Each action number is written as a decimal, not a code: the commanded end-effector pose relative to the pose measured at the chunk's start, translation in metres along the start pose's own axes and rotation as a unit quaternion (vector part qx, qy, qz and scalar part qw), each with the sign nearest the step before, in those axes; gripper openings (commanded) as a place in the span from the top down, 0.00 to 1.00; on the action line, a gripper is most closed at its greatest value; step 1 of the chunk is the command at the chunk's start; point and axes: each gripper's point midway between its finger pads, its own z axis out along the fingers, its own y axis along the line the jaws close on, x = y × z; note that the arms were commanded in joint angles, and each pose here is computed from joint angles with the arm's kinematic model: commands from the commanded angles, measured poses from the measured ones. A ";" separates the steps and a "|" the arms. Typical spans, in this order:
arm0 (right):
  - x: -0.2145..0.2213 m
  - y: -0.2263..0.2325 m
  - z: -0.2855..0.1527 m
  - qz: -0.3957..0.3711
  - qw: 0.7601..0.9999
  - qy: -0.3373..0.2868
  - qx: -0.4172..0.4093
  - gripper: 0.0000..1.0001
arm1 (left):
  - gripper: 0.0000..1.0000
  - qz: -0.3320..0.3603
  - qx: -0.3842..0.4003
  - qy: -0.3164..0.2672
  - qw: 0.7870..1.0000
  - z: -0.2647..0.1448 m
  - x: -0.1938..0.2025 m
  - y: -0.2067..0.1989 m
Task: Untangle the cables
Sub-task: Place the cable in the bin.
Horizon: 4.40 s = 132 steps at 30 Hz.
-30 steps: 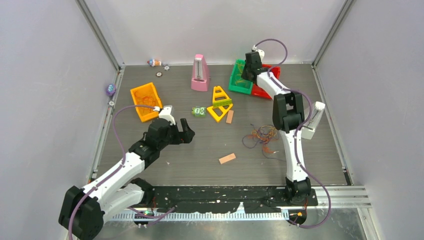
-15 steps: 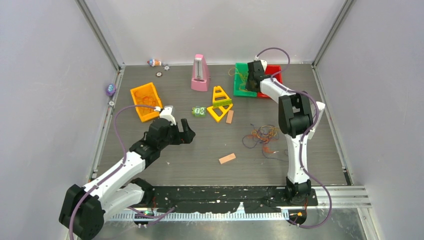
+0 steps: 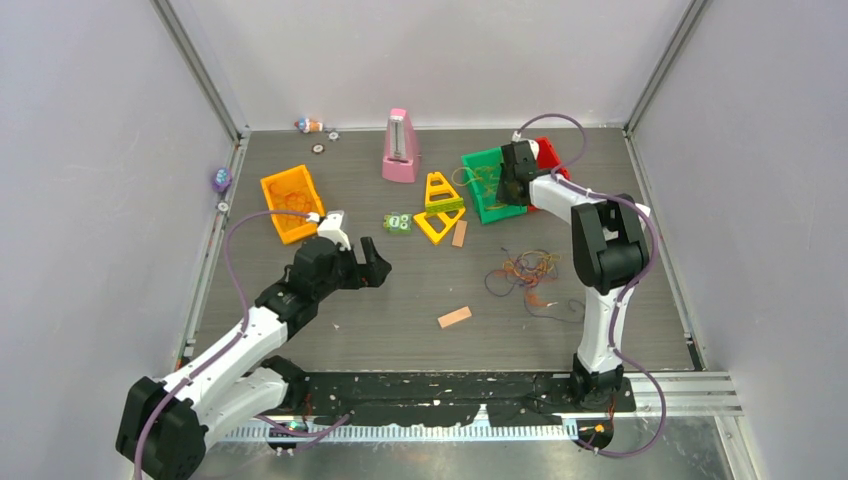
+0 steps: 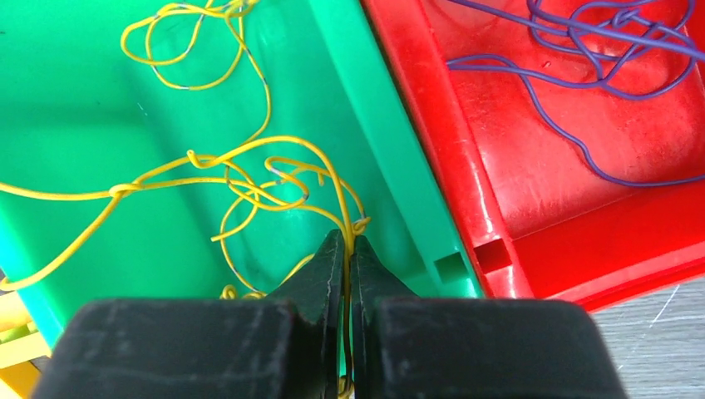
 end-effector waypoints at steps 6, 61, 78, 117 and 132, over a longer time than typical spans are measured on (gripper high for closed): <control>-0.098 0.023 -0.035 -0.007 0.996 -0.090 -0.004 0.95 | 0.11 0.000 0.014 -0.024 1.000 -0.006 -0.016 -0.009; -0.097 0.029 -0.031 -0.067 0.994 -0.085 -0.019 0.95 | 0.11 0.007 0.022 -0.018 1.000 -0.009 -0.018 -0.014; -0.062 0.062 0.019 -0.114 0.993 -0.019 -0.036 0.92 | 0.10 0.013 0.015 -0.017 1.000 -0.010 -0.018 -0.011; -0.131 0.085 -0.073 -0.085 0.986 -0.084 -0.113 0.25 | 0.09 0.028 0.021 -0.010 0.999 -0.020 -0.020 -0.015; 0.004 0.019 -0.144 -0.085 0.986 -0.053 -0.136 0.21 | 0.00 0.044 0.087 -0.015 0.995 -0.016 -0.012 -0.032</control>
